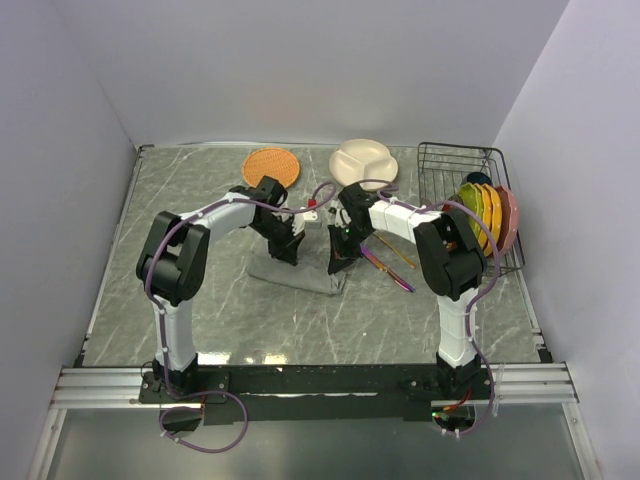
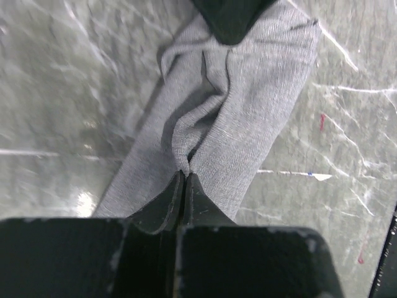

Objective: Fold the napkin into a case and place the utensils inside
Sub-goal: Smooth out the smaller rectangle-folded napkin at the center of the board.

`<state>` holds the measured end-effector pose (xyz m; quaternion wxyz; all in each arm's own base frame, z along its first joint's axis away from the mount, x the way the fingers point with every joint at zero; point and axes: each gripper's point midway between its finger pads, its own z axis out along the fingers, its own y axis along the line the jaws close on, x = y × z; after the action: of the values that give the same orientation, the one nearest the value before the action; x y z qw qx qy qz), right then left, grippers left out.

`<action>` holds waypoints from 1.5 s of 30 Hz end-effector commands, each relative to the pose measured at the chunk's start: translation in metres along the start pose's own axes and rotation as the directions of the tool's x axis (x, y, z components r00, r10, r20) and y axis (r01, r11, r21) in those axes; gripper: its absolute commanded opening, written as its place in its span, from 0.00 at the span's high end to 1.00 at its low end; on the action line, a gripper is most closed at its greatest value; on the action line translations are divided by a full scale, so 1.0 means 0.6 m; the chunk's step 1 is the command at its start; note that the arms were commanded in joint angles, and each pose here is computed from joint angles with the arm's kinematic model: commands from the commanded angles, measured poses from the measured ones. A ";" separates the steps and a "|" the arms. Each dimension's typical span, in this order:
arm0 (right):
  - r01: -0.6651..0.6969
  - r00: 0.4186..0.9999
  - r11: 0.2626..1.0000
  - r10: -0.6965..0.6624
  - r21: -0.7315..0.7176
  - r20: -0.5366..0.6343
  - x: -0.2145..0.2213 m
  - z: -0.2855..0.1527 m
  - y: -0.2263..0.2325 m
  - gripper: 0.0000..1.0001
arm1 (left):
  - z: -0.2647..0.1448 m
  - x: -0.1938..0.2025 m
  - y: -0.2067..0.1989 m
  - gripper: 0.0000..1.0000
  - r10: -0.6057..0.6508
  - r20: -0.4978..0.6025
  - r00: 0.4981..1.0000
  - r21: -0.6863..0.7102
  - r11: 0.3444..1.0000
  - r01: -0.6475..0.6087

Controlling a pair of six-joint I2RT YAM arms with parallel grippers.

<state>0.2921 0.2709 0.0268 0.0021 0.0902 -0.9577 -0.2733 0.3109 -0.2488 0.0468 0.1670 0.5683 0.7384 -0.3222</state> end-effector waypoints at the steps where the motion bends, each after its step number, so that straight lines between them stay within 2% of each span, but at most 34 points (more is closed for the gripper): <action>1: 0.095 0.991 0.994 -0.090 -0.045 0.103 -0.036 -0.043 0.050 1.00 | -0.009 -0.056 0.004 0.99 0.115 0.058 0.992 -0.031 0.993 -0.114; 12: 0.089 0.992 0.995 -0.084 -0.052 0.095 -0.038 -0.051 0.055 1.00 | 0.024 -0.047 0.044 0.99 0.121 0.022 0.992 -0.084 0.989 -0.119; 22: 0.076 0.991 0.997 -0.073 -0.019 0.116 -0.046 -0.055 0.040 1.00 | 0.044 -0.029 0.062 0.99 0.068 -0.014 0.998 -0.085 0.994 -0.069; 24: 0.089 0.985 0.996 -0.087 -0.009 0.146 -0.051 -0.066 0.038 0.88 | 0.044 -0.026 0.059 0.99 0.057 -0.019 0.998 -0.078 0.995 -0.058; 28: 0.101 0.966 0.995 -0.103 0.021 0.237 -0.061 -0.092 0.030 0.58 | 0.043 -0.022 0.049 0.99 0.036 -0.020 0.999 -0.064 0.997 -0.038; 31: 0.115 0.948 0.993 -0.122 0.041 0.294 -0.063 -0.114 0.026 0.49 | 0.046 -0.015 0.045 0.99 0.014 -0.023 1.000 -0.052 0.999 -0.015; 36: 0.160 0.900 0.979 -0.198 0.128 0.388 -0.066 -0.148 0.018 0.45 | 0.050 -0.016 0.040 0.99 -0.031 -0.023 0.999 -0.033 0.999 0.030; 39: 0.198 0.848 0.953 -0.283 0.227 0.447 -0.071 -0.170 0.003 0.37 | 0.058 -0.007 0.036 0.99 -0.075 -0.041 0.996 -0.013 0.997 0.075; 45: 0.344 0.732 0.835 -0.525 0.429 0.434 -0.054 -0.183 0.008 0.36 | 0.066 0.001 0.027 0.99 -0.174 -0.068 0.982 0.026 0.984 0.176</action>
<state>0.3181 0.2237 0.1056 -0.2585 0.1667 -0.9330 -0.1866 0.3357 -0.2698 0.0273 0.1531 0.5386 0.7693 -0.3077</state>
